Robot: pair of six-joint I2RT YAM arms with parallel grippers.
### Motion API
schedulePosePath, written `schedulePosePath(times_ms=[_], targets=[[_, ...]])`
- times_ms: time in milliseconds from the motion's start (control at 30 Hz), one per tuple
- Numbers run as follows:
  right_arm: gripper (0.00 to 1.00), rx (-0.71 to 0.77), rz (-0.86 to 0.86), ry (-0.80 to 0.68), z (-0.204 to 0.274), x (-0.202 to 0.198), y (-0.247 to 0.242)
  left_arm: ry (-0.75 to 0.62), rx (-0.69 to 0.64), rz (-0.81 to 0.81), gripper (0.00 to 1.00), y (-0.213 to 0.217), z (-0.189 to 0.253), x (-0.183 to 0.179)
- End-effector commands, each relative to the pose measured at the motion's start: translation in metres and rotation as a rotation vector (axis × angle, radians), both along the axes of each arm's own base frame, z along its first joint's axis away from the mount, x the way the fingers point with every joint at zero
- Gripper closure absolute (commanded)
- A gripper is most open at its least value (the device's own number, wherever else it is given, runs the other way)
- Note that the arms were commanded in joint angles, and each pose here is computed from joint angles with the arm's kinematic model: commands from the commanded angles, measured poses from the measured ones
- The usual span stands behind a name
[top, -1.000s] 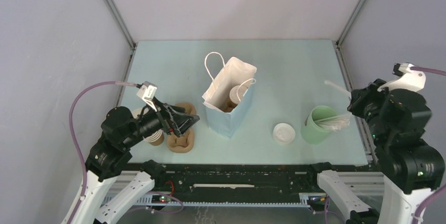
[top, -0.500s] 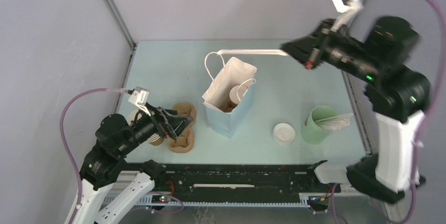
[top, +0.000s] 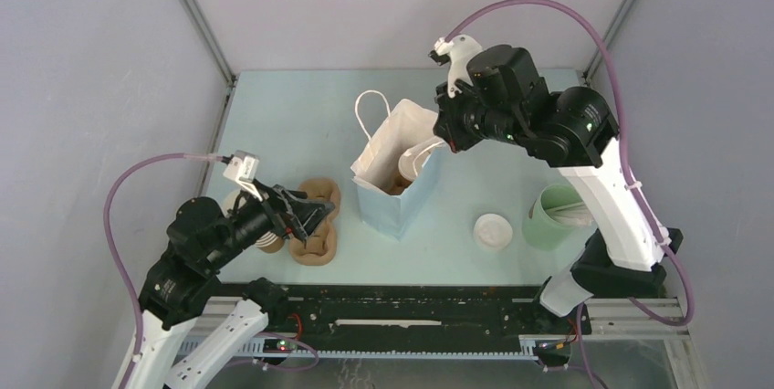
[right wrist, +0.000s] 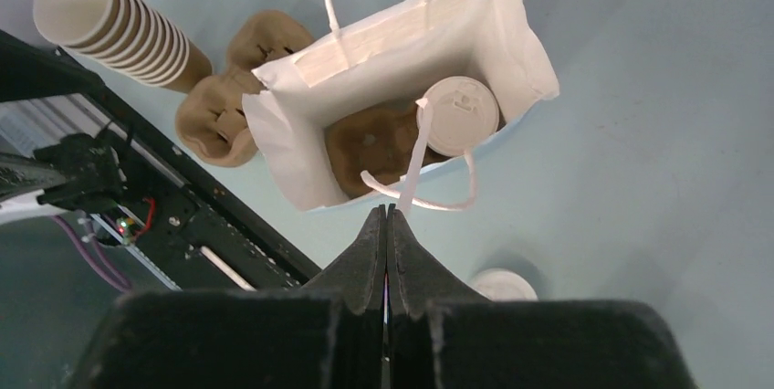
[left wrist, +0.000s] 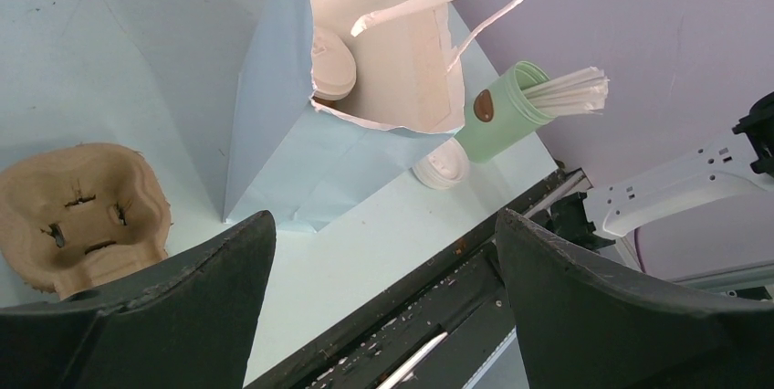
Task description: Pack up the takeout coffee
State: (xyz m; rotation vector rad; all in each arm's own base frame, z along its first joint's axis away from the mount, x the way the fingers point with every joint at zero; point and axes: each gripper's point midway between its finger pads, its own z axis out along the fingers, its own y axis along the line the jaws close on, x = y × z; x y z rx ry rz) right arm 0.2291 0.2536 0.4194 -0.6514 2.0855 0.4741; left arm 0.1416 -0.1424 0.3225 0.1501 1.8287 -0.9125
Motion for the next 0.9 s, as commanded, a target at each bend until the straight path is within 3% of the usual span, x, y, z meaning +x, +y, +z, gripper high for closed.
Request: schedulePosePath(times_ms=[0,200,300,533,767,833,867], targets=[[0.99,-0.083,0.042,-0.017,-0.011,0.002,0.011,-0.044,-0.013,0.009,0.06,0.002,0.019,0.002],[0.97,-0.045,0.167,0.033,-0.021,0.002,0.063,-0.055,-0.017,0.029,0.06,0.005,0.023,0.002],[0.9,-0.016,0.197,0.049,-0.021,0.003,0.08,-0.054,-0.02,0.035,0.06,0.007,0.024,0.001],[0.45,-0.001,0.126,-0.01,-0.001,0.004,0.057,-0.061,-0.022,0.059,0.06,0.012,0.028,0.0],[0.27,0.144,-0.061,-0.197,0.068,-0.02,-0.032,-0.116,0.064,0.133,0.02,0.03,0.045,0.005],[0.02,0.213,-0.122,-0.246,0.082,-0.032,-0.063,-0.172,0.099,0.201,0.01,0.048,0.068,0.003],[0.01,0.252,-0.148,-0.267,0.088,-0.038,-0.076,-0.184,0.129,0.241,0.0,0.058,0.072,0.004]])
